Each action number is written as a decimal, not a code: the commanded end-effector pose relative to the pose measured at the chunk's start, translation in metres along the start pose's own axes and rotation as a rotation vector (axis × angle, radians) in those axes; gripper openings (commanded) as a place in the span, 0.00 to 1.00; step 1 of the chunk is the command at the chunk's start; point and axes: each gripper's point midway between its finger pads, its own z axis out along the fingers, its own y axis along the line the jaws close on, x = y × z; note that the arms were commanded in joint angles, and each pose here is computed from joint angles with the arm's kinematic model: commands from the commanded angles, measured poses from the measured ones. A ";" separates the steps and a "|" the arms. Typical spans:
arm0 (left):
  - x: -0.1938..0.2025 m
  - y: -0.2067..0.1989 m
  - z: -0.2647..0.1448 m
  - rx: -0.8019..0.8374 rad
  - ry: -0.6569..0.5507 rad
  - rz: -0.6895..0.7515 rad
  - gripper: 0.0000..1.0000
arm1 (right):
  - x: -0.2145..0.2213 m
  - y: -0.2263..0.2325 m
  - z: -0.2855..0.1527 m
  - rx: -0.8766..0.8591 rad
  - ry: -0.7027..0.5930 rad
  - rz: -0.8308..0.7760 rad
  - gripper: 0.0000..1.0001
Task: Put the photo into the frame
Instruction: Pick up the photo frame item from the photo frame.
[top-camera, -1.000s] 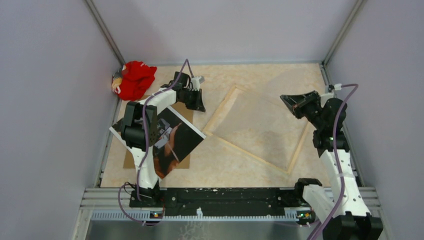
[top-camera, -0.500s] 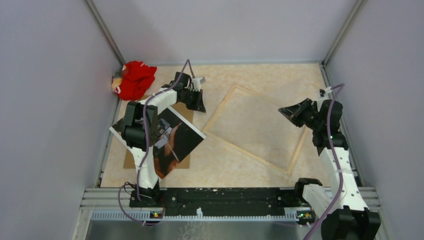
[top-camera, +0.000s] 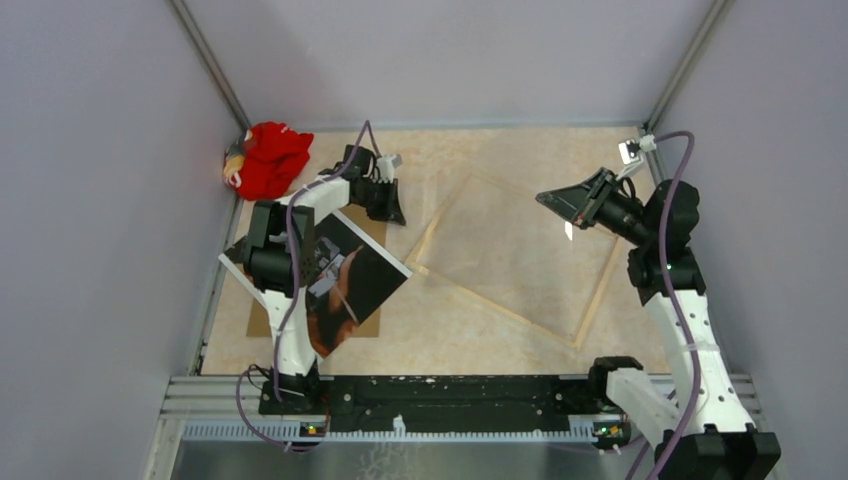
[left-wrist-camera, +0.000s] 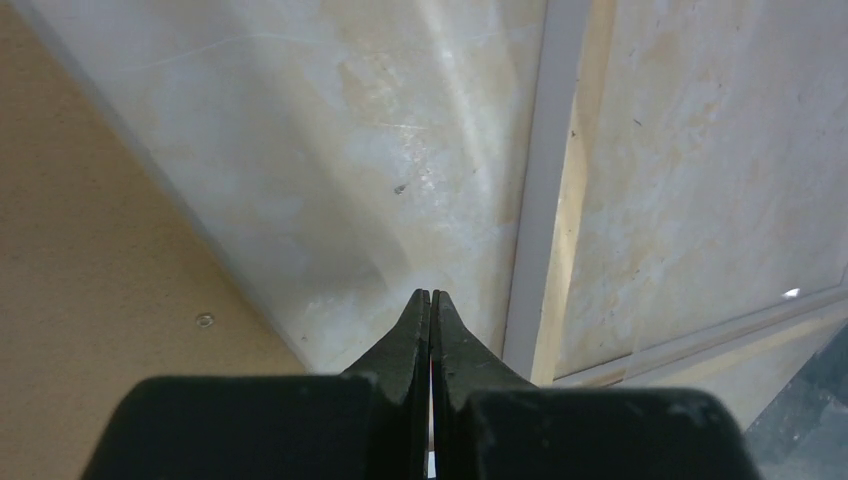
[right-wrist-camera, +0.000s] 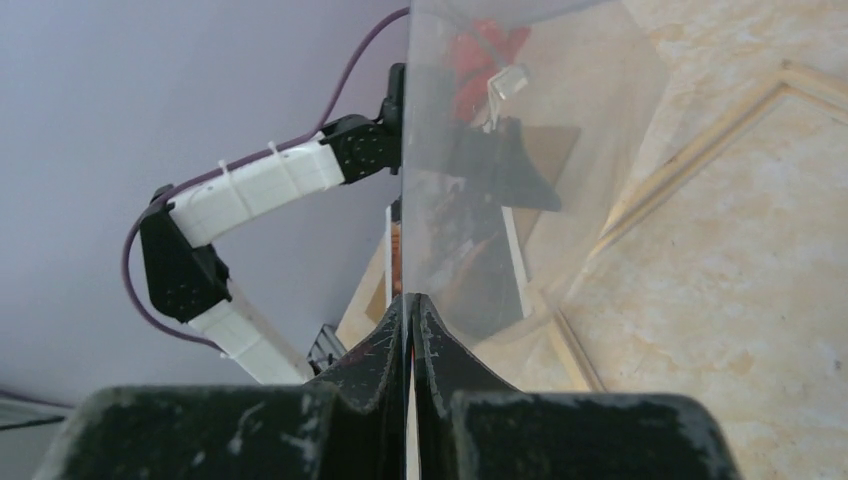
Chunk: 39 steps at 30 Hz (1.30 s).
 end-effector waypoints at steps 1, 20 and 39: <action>-0.021 0.006 -0.011 -0.019 -0.059 -0.024 0.00 | -0.015 0.036 0.001 -0.134 -0.017 -0.142 0.00; -0.022 -0.007 -0.015 0.055 -0.051 0.009 0.00 | 0.004 -0.124 0.005 0.435 -0.030 -0.089 0.00; -0.013 -0.026 -0.011 0.096 -0.013 0.048 0.01 | 0.033 -0.198 -0.037 0.714 -0.167 -0.002 0.00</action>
